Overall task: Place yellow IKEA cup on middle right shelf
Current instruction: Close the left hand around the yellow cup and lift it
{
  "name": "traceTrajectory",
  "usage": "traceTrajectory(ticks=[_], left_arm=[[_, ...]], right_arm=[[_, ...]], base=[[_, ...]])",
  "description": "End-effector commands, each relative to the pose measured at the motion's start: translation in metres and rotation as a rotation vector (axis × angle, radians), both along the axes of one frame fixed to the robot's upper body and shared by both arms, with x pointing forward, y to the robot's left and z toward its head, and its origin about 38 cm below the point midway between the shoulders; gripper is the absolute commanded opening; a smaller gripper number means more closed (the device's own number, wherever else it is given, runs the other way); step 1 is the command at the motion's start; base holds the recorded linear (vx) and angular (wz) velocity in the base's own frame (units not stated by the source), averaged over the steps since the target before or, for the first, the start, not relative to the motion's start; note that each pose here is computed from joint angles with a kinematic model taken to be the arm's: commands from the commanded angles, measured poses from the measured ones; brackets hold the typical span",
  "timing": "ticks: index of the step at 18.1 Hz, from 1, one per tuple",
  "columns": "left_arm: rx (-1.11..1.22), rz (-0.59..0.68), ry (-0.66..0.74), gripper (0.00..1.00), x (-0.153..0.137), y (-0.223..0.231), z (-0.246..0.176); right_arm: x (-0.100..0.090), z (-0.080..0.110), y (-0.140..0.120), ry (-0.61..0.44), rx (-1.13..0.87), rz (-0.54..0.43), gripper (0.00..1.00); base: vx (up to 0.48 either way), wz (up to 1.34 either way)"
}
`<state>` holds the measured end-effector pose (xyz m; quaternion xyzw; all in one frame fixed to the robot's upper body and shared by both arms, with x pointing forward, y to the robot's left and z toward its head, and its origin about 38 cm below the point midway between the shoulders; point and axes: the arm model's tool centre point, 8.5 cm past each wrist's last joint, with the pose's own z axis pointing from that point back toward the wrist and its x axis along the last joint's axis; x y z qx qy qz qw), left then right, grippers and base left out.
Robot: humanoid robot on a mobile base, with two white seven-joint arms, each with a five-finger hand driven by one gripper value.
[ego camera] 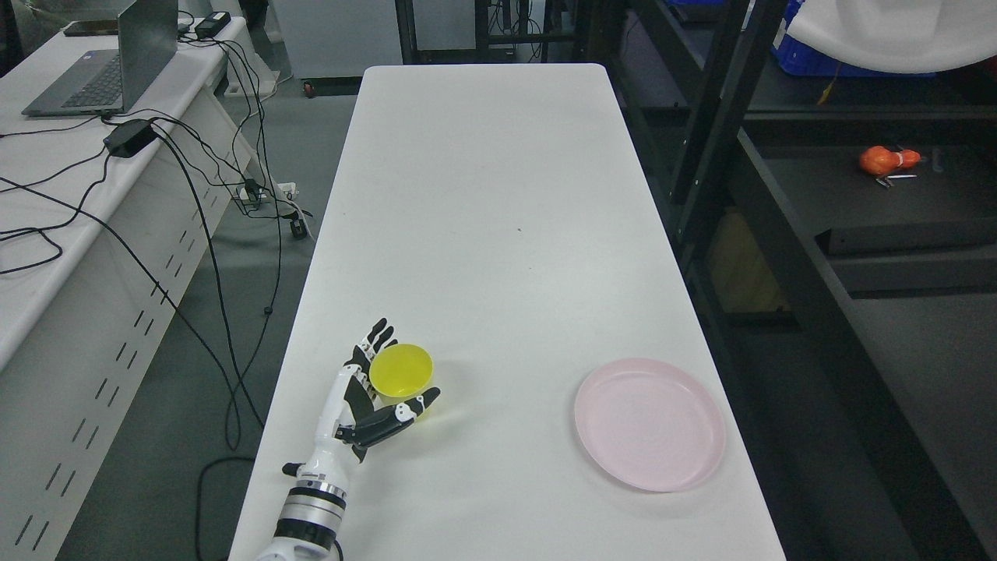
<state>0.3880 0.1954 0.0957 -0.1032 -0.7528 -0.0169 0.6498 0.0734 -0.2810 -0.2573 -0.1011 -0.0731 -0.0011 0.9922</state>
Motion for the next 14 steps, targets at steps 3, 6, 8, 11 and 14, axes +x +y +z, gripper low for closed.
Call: traceTrajectory(ticks=[3, 6, 8, 11, 14], left_arm=[[0.047, -0.031, 0.142, 0.98, 0.009, -0.003, -0.041], [0.043, -0.011, 0.136, 0.89, 0.013, 0.005, -0.039], [0.028, 0.015, 0.127, 0.71, 0.014, 0.014, -0.037], [-0.077, 0.064, 0.036, 0.21, 0.015, 0.029, -0.025], [-0.137, 0.103, -0.05, 0.0, 0.013, 0.043, -0.005]], right_arm=[[-0.009, 0.0, -0.01, 0.014, -0.013, -0.008, 0.99], [-0.009, 0.0, -0.01, 0.012, -0.012, -0.008, 0.99], [-0.009, 0.0, -0.01, 0.012, -0.012, -0.008, 0.99], [-0.009, 0.0, -0.01, 0.014, -0.013, -0.008, 0.99], [-0.009, 0.0, -0.01, 0.014, -0.013, -0.008, 0.99]], base=[[0.0, 0.0], [0.0, 0.0], [0.0, 0.0], [0.0, 0.0], [0.0, 0.0]])
